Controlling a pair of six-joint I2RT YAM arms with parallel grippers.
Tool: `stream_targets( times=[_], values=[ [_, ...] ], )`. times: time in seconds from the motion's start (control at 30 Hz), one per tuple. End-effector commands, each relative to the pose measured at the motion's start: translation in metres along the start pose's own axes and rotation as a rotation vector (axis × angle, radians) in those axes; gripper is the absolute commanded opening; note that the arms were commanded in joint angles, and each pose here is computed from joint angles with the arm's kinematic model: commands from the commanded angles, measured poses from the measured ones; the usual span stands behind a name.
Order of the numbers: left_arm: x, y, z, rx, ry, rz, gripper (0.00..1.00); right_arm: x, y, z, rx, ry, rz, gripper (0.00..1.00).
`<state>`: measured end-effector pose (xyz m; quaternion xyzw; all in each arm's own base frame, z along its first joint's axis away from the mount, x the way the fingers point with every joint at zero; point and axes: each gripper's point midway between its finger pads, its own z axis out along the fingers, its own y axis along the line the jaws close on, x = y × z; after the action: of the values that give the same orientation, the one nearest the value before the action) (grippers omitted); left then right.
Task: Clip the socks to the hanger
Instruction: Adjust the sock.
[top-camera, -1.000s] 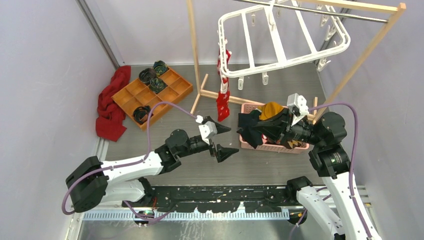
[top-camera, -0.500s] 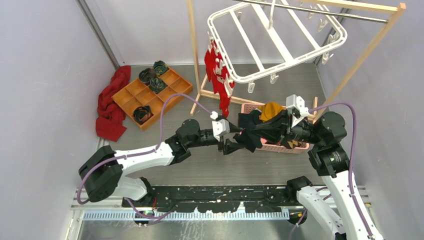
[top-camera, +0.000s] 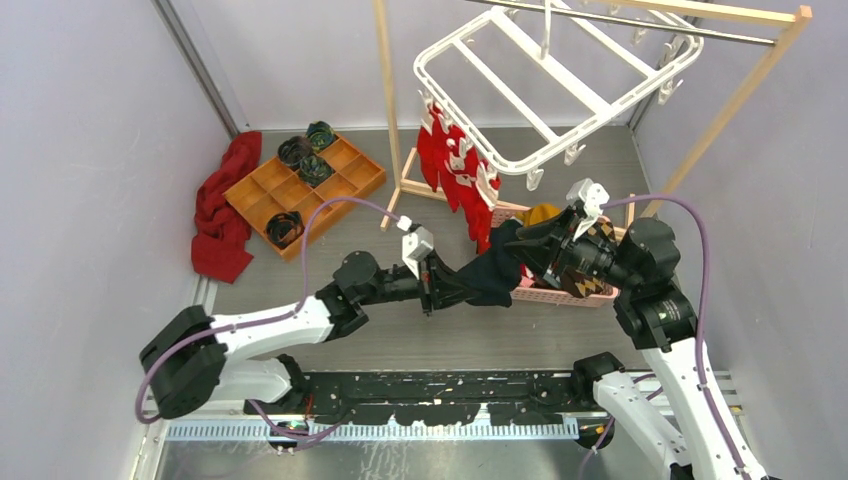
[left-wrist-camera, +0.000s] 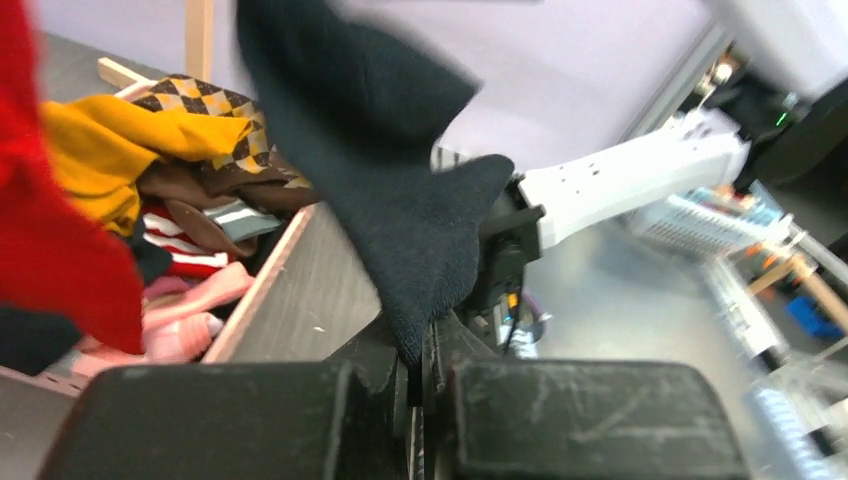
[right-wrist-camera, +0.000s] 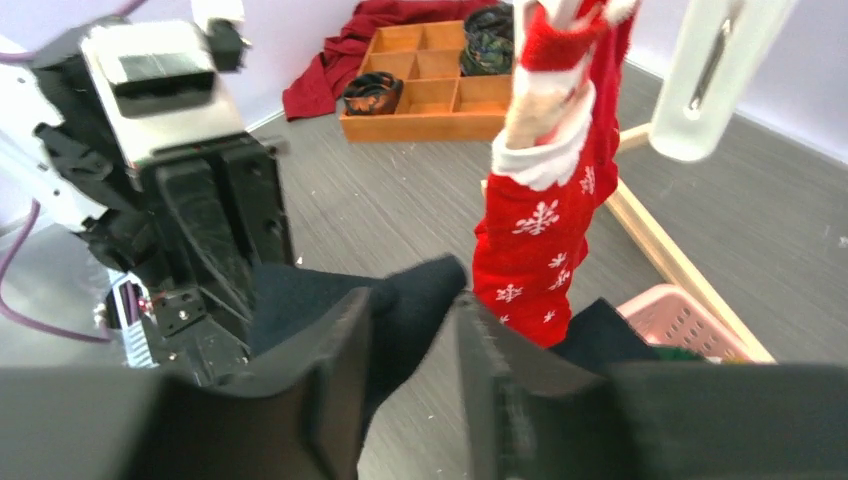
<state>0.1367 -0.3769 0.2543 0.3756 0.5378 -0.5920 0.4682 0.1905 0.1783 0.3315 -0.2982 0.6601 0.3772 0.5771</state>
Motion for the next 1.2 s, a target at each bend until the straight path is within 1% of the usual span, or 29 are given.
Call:
stream_targets(
  times=[0.0,0.07,0.13,0.23,0.27,0.3,0.33,0.37,0.5,0.6,0.73,0.87,1.0,1.17],
  values=[
    [-0.041,-0.006,-0.013,-0.108,-0.117,-0.227,0.0,0.003,-0.018,0.0,0.09,0.021,-0.033,0.55],
    [-0.042,-0.002,-0.021,-0.182,-0.109,-0.322,0.0,0.004,-0.016,-0.001,0.073,0.032,-0.068,0.66],
    [-0.041,0.003,-0.03,-0.272,-0.098,-0.442,0.0,0.005,-0.012,-0.003,0.044,0.047,-0.137,0.75],
    [-0.036,0.002,-0.043,-0.36,-0.069,-0.581,0.0,0.007,0.001,-0.008,-0.038,0.053,-0.241,0.85],
    [-0.035,0.004,-0.048,-0.392,-0.079,-0.634,0.0,0.009,0.011,-0.009,-0.107,0.051,-0.287,0.87],
    [-0.032,0.007,-0.052,-0.425,-0.091,-0.668,0.0,0.012,0.02,-0.011,-0.163,0.049,-0.322,0.88],
    [-0.026,0.011,-0.058,-0.471,-0.112,-0.759,0.0,0.018,0.028,-0.013,-0.216,0.047,-0.348,0.89],
    [-0.027,0.015,-0.062,-0.496,-0.151,-0.821,0.0,0.022,0.035,-0.014,-0.26,0.041,-0.375,0.91],
    [-0.021,0.025,-0.072,-0.524,-0.288,-1.061,0.0,0.047,0.047,-0.02,-0.38,0.044,-0.474,0.98],
    [-0.023,0.029,-0.073,-0.514,-0.352,-1.188,0.0,0.064,0.05,-0.022,-0.44,0.058,-0.542,1.0],
    [-0.023,0.031,-0.067,-0.506,-0.377,-1.323,0.0,0.084,0.049,-0.023,-0.506,0.065,-0.673,1.0],
    [-0.017,0.031,-0.054,-0.477,-0.345,-1.448,0.0,0.09,0.038,-0.014,-0.49,0.045,-0.79,1.0],
    [-0.016,0.031,-0.04,-0.44,-0.315,-1.514,0.0,0.093,0.03,-0.004,-0.467,0.035,-0.846,1.0],
    [-0.025,0.031,-0.023,-0.359,-0.319,-1.595,0.0,0.109,0.032,0.008,-0.471,0.061,-0.911,0.98]
  ],
)
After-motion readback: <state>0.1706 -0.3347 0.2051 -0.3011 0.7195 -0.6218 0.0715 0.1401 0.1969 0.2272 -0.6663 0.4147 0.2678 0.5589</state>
